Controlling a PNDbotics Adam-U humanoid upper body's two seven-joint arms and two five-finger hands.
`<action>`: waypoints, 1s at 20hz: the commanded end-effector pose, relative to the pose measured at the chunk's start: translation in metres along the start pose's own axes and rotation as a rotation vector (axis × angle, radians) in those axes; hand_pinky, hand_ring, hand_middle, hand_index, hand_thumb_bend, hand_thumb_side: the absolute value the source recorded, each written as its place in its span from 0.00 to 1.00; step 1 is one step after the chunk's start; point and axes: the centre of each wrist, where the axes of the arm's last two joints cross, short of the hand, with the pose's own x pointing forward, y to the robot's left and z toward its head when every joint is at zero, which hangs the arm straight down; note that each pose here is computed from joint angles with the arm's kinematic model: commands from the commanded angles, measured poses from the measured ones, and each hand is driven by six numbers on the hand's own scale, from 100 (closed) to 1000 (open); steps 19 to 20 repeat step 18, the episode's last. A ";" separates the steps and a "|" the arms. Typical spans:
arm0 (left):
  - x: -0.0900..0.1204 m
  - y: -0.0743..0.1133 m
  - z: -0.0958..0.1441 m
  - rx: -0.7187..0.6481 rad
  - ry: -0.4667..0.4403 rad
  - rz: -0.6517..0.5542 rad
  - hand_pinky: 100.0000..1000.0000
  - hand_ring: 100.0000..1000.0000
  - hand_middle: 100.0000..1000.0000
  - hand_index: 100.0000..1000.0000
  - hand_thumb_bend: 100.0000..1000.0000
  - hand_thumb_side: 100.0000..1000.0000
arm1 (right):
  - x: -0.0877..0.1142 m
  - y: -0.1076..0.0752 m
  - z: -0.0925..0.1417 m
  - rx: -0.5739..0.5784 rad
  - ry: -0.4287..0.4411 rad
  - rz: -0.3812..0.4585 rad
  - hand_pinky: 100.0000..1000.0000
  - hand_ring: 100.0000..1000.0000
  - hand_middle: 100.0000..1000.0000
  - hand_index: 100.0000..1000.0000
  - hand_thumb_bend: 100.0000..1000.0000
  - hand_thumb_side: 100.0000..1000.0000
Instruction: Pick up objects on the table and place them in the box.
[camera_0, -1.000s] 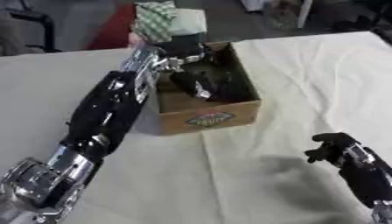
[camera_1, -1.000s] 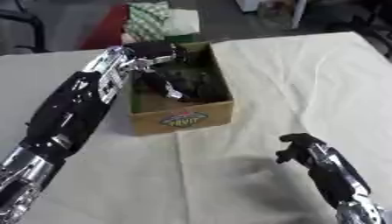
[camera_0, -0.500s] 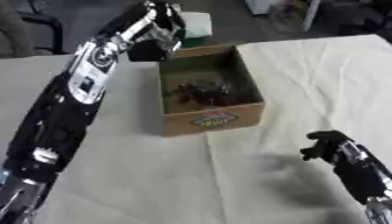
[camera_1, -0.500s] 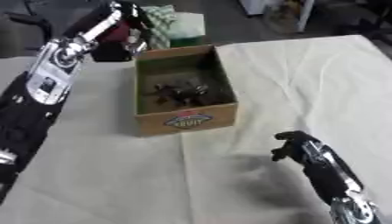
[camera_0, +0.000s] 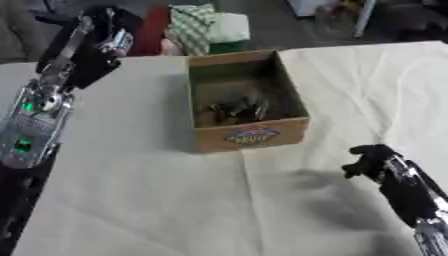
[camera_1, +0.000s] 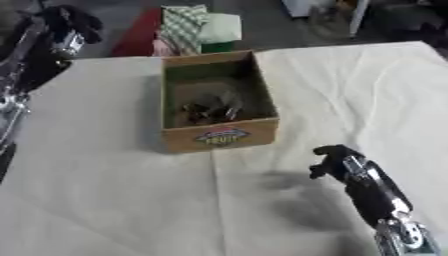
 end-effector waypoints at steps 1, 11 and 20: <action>0.008 0.007 0.007 0.052 -0.016 0.039 0.63 0.57 0.57 0.66 0.00 0.71 | 0.008 -0.007 0.000 -0.008 -0.019 0.022 0.72 0.47 0.34 0.69 0.00 0.82; -0.014 -0.021 0.049 0.152 0.128 0.234 0.61 0.54 0.55 0.65 0.00 0.79 | 0.006 -0.009 0.004 -0.022 -0.010 0.019 0.72 0.47 0.35 0.69 0.00 0.82; -0.021 -0.030 0.067 0.196 0.209 0.269 0.61 0.54 0.54 0.65 0.00 0.83 | 0.005 -0.009 0.006 -0.031 -0.004 0.019 0.72 0.47 0.35 0.69 0.00 0.82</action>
